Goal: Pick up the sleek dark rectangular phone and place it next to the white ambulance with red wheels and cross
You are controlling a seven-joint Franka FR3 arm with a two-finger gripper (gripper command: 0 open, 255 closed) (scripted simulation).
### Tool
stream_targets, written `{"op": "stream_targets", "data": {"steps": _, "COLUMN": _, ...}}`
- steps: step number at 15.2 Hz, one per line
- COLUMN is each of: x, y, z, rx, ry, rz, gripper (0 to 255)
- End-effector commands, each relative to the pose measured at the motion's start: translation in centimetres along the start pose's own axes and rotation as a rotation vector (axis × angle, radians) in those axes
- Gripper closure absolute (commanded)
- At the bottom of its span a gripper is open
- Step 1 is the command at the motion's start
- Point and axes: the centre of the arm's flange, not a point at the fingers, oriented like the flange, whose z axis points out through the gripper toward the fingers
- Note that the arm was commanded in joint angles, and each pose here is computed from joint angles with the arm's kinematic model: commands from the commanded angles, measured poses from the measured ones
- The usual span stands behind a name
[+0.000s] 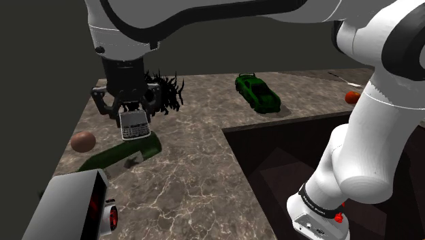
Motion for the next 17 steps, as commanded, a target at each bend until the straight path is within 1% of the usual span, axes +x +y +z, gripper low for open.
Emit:
{"op": "stream_targets", "data": {"steps": 1, "x": -0.3, "y": -0.2, "z": 1.1, "rx": 0.001, "ry": 0.000, "rz": 0.001, "gripper": 255}}
{"op": "stream_targets", "data": {"steps": 17, "x": 0.0, "y": 0.3, "z": 9.6, "rx": 0.001, "ry": 0.000, "rz": 0.001, "gripper": 255}}
